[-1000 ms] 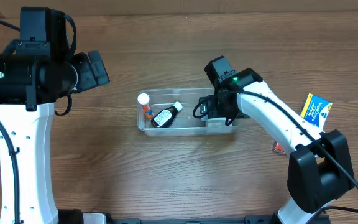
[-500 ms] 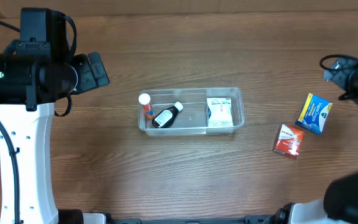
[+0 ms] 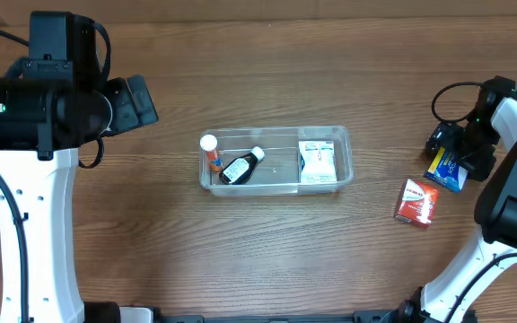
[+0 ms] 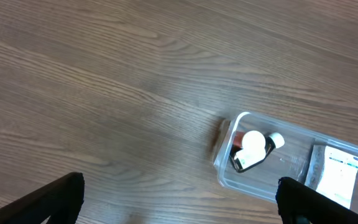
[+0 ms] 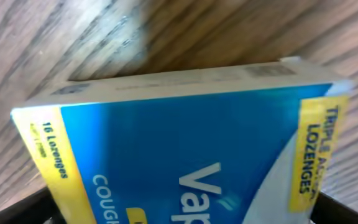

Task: Pack container
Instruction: 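Grasp the blue-and-yellow lozenge box with the right gripper, then lower the lozenge box into the container's middle and release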

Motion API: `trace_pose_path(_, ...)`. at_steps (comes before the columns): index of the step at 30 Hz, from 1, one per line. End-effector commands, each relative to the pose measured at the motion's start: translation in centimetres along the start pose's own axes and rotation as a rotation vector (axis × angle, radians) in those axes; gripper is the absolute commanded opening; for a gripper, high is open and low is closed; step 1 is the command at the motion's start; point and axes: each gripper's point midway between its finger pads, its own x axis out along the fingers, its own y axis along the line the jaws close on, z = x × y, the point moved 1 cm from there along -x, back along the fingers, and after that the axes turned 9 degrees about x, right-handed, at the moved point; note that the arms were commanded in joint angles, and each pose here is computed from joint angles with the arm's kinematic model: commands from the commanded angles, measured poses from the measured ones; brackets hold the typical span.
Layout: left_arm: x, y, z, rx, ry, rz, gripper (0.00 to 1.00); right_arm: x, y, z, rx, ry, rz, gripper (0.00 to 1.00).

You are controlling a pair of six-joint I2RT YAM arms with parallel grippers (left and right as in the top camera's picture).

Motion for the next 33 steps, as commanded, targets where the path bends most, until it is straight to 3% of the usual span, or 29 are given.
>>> trace_pose_path(1,0.3,0.1,-0.1,0.013,0.014,0.003,1.0,0.8,0.2,-0.7,-0.004,0.045,0.017,0.83)
trace_pose_path(5,0.3,0.1,-0.2,0.013,0.019,0.005,1.0,-3.0,2.0,-0.5,-0.019,0.019,0.095,0.83)
trace_pose_path(9,0.3,0.2,-0.3,0.022,0.022,0.006,1.0,-13.7,5.4,-2.2,-0.131,-0.168,0.203,0.83)
trace_pose_path(13,0.3,0.2,-0.3,0.022,0.023,0.005,1.0,-24.9,9.9,-13.0,-0.403,-0.364,0.36,0.83)
trace_pose_path(16,0.3,0.2,-0.3,0.022,0.023,0.006,1.0,-28.3,13.9,-21.5,-0.587,-0.402,0.496,0.83)
trace_pose_path(18,0.3,0.2,-0.4,0.022,0.027,0.006,1.0,-27.7,15.9,-24.5,-0.632,-0.375,0.504,0.83)
trace_pose_path(22,0.3,0.2,-0.6,0.023,0.037,0.009,1.0,-21.2,21.5,-28.8,-0.739,-0.257,0.435,0.83)
trace_pose_path(28,0.3,0.3,-0.7,0.023,0.041,0.01,1.0,-12.9,25.3,-29.3,-0.729,-0.152,0.302,0.83)
trace_pose_path(33,0.3,0.3,-0.7,0.023,0.041,0.01,1.0,-10.2,25.7,-29.1,-0.724,-0.122,0.254,0.83)
